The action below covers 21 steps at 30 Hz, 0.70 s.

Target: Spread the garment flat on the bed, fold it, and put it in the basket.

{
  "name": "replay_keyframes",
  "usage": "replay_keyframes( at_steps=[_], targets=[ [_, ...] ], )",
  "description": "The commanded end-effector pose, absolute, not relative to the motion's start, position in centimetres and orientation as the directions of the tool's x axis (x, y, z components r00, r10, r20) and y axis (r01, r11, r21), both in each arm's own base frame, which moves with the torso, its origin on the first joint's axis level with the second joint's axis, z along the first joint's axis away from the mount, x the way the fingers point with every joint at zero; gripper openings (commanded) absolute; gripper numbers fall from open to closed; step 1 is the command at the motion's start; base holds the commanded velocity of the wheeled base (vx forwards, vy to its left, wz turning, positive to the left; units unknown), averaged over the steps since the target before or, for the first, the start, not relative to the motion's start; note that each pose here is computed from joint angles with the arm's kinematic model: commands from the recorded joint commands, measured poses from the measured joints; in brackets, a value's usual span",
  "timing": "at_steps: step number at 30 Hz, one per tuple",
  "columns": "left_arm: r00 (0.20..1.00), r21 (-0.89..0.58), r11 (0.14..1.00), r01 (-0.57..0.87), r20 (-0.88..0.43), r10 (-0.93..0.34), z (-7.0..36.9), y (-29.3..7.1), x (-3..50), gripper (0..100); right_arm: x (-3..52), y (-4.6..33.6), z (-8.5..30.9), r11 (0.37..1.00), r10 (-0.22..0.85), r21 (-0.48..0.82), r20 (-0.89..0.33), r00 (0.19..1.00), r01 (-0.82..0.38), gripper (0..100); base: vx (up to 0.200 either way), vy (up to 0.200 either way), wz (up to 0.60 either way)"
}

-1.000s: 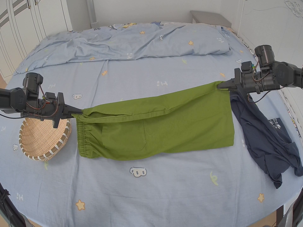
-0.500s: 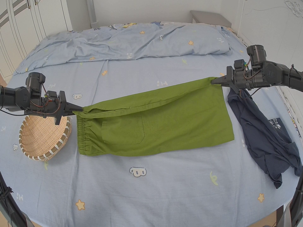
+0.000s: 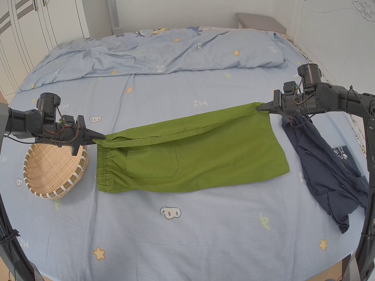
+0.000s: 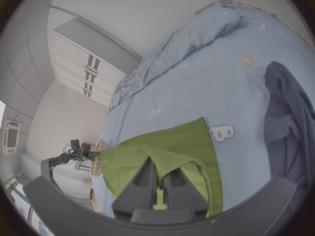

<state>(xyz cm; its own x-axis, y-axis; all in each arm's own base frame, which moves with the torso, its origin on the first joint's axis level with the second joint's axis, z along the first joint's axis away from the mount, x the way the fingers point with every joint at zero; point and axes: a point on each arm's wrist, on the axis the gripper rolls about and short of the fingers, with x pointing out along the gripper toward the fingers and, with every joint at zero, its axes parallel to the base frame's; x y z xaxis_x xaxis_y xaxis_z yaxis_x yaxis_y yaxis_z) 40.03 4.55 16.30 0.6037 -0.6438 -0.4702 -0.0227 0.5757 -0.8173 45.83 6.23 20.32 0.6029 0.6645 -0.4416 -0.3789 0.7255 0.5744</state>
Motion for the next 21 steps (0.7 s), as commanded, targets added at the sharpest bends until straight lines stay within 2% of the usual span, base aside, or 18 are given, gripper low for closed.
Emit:
replay_keyframes(
  at_steps=[1, 2, 3, 7, 16, 21],
  targets=[
    [0.601, -0.817, 0.576, -0.031, -0.476, -0.642, 15.8, 4.6, 40.5, 100, 46.5, 6.3, 18.9, 0.727, 0.663, 0.584, -0.462, 0.589, -0.360, 0, 0.000, 0.000, 0.00],
    [0.600, -0.815, 0.578, -0.037, -0.481, -0.639, 15.6, 4.6, 40.5, 100, 46.5, 6.4, 18.8, 0.727, 0.664, 0.585, -0.463, 0.587, -0.360, 0, 0.000, 0.000, 0.00],
    [0.601, -0.813, 0.581, -0.040, -0.484, -0.636, 15.5, 4.6, 40.6, 100, 46.5, 6.4, 18.7, 0.727, 0.664, 0.585, -0.463, 0.587, -0.360, 100, 0.000, 0.000, 0.00],
    [0.600, -0.810, 0.585, -0.037, -0.486, -0.635, 15.4, 4.3, 40.8, 100, 46.9, 6.7, 17.6, 0.725, 0.667, 0.595, -0.480, 0.570, -0.347, 100, 0.000, 0.000, 0.00],
    [0.566, -0.812, 0.583, -0.020, -0.490, -0.663, 15.5, 2.4, 40.6, 100, 46.8, 7.0, 17.5, 0.723, 0.671, 0.595, -0.486, 0.560, -0.351, 100, 0.000, 0.000, 0.00],
    [0.564, -0.813, 0.581, 0.031, -0.466, -0.682, 17.5, 0.9, 39.7, 100, 46.7, 7.1, 17.7, 0.719, 0.676, 0.595, -0.481, 0.558, -0.359, 100, 0.000, 0.000, 0.00]
  ],
)
